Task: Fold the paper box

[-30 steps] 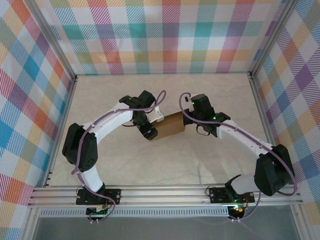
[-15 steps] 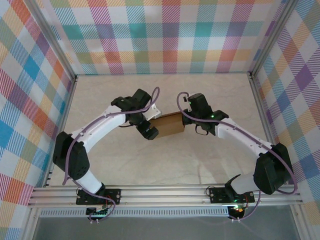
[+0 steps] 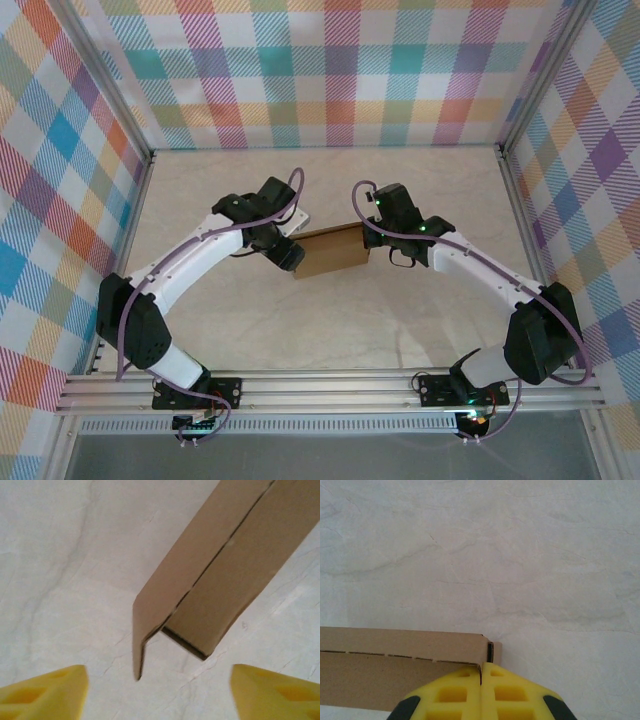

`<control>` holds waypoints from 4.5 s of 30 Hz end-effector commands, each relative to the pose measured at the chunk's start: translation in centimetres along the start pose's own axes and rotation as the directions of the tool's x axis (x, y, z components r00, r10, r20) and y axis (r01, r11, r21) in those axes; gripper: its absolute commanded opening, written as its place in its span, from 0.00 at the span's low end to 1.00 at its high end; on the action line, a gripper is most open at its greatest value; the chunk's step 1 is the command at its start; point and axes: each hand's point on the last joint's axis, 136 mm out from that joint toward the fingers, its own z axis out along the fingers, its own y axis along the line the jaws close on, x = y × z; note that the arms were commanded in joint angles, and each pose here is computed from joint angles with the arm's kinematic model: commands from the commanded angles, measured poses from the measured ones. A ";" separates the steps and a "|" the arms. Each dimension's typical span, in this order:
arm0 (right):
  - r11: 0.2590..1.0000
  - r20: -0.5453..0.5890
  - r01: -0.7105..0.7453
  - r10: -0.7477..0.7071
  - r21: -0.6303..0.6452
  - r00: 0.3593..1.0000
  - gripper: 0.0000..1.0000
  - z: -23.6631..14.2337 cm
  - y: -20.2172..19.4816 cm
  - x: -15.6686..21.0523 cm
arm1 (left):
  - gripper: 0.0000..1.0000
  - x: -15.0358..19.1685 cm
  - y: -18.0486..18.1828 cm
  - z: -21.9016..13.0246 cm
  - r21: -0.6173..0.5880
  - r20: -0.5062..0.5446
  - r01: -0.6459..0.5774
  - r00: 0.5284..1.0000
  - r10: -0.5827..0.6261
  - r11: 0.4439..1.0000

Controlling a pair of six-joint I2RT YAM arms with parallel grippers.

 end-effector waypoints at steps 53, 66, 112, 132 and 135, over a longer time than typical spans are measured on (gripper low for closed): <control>0.999 -0.091 -0.027 0.025 -0.024 0.995 0.00 0.0 0.6 2.1 | 0.21 -1.5 0.8 0.3 -0.031 0.040 0.010 0.999 -0.009 0.999; 0.999 -0.096 -0.024 0.021 -0.029 0.995 0.00 0.1 0.8 2.2 | 0.00 -2.9 0.3 -0.3 0.023 0.090 0.110 0.990 -0.112 0.994; 1.000 -0.114 0.005 -0.007 -0.018 0.993 0.00 0.6 1.2 2.8 | 0.00 -6.6 -0.4 -1.3 0.329 -0.032 0.480 0.866 -0.499 0.813; 0.998 -0.031 -0.018 0.016 -0.060 0.999 0.00 1.4 1.4 3.3 | 0.00 -4.2 -1.4 1.9 0.338 0.123 0.324 0.916 -0.383 0.884; 0.997 -0.003 -0.016 0.016 -0.077 1.000 0.00 1.9 1.5 3.7 | 0.00 -3.8 -1.6 2.7 0.324 0.141 0.298 0.924 -0.357 0.898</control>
